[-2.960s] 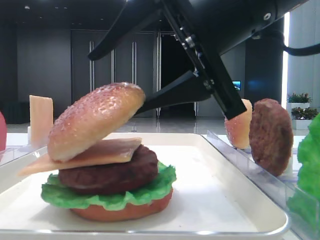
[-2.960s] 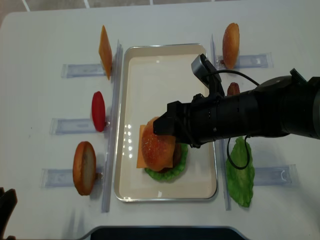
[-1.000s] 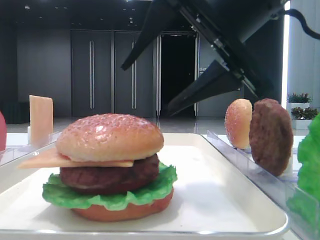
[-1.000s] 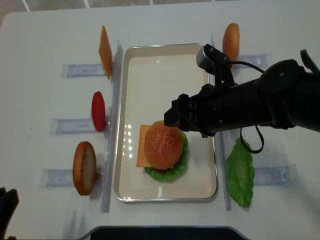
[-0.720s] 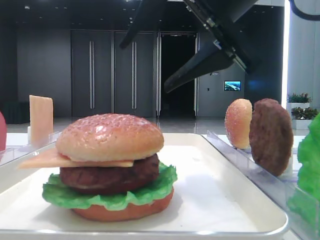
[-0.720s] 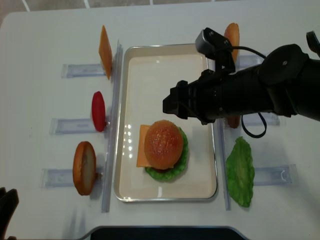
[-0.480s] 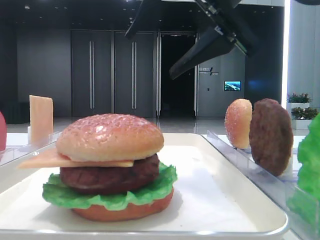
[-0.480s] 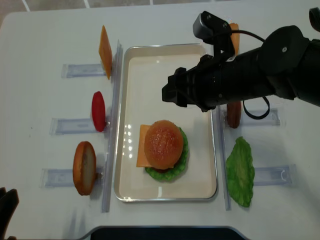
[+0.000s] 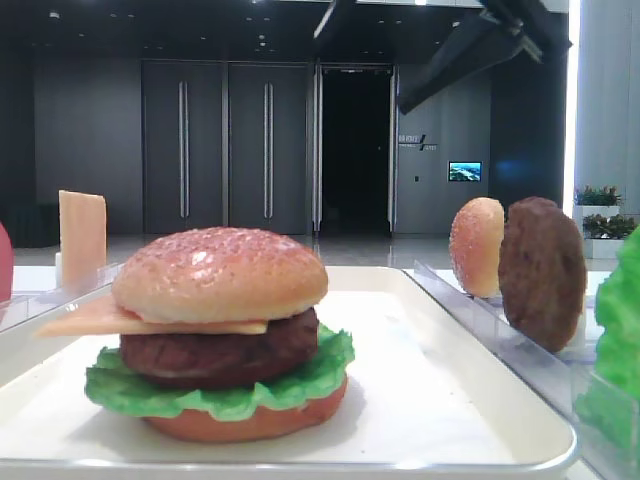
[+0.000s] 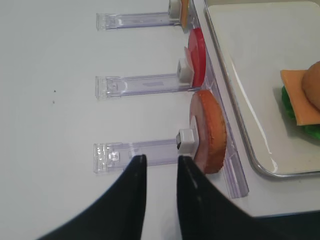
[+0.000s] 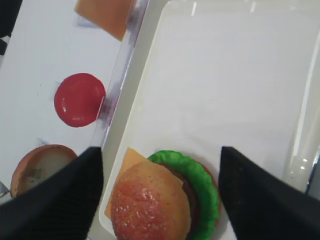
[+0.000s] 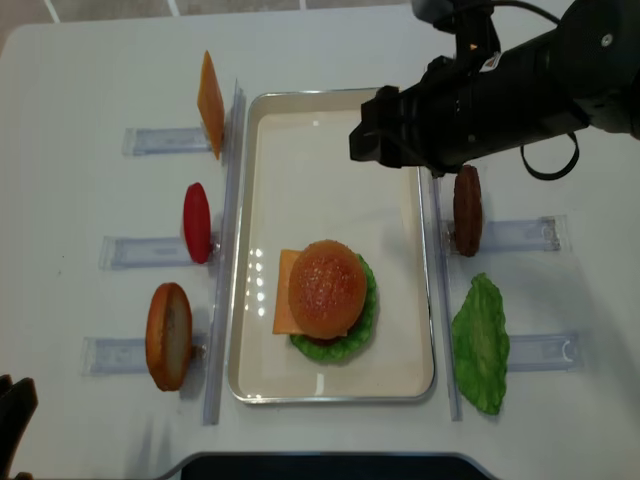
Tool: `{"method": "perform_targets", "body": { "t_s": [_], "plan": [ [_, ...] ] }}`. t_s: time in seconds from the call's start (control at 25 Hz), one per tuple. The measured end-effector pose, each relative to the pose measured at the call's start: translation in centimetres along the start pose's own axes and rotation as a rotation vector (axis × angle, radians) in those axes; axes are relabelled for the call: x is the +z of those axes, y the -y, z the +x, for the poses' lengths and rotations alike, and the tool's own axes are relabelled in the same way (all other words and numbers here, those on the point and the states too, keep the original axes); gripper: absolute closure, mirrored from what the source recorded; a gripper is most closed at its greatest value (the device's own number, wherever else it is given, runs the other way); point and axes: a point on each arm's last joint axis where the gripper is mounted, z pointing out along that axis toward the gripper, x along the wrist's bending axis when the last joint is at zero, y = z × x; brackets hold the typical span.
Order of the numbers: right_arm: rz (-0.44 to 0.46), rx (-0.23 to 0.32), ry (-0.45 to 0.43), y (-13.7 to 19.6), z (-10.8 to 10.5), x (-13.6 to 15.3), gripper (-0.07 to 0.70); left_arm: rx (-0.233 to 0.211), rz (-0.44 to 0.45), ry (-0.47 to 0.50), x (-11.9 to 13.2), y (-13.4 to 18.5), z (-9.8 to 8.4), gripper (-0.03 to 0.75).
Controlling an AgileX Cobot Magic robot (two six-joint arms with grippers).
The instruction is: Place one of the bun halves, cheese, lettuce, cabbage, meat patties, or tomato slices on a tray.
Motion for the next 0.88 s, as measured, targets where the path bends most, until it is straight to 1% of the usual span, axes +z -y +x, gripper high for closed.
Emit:
{"method": "perform_targets", "body": {
  "t_s": [0.2, 0.44, 0.56, 0.6, 0.68, 0.72, 0.8, 0.88],
  "plan": [
    [-0.012, 0.020, 0.059, -0.7, -1.7, -2.7, 0.135, -0.001, 0.000, 0.000, 0.0, 0.0, 0.0, 0.557],
    [0.036, 0.025, 0.140, -0.7, -3.6, -5.4, 0.135, -0.002, 0.000, 0.000, 0.0, 0.0, 0.0, 0.557],
    [0.092, 0.025, 0.219, -0.7, -4.6, -6.6, 0.135, -0.002, 0.000, 0.000, 0.0, 0.0, 0.0, 0.557],
    [0.111, 0.030, 0.256, -0.7, -5.1, -6.9, 0.135, -0.003, 0.000, 0.000, 0.0, 0.0, 0.0, 0.557],
    [0.148, 0.022, 0.331, -0.7, -5.9, -7.6, 0.135, -0.003, 0.000, 0.000, 0.0, 0.0, 0.0, 0.557],
    [0.164, 0.030, 0.361, -0.7, -6.2, -8.0, 0.135, -0.004, 0.000, 0.000, 0.0, 0.0, 0.0, 0.557],
    [0.199, 0.029, 0.418, -0.6, -6.9, -8.6, 0.135, -0.005, 0.000, 0.000, 0.0, 0.0, 0.0, 0.557],
    [0.232, 0.047, 0.462, -0.3, -7.7, -9.1, 0.135, -0.005, 0.000, 0.000, 0.0, 0.0, 0.0, 0.557]
  ]
}}
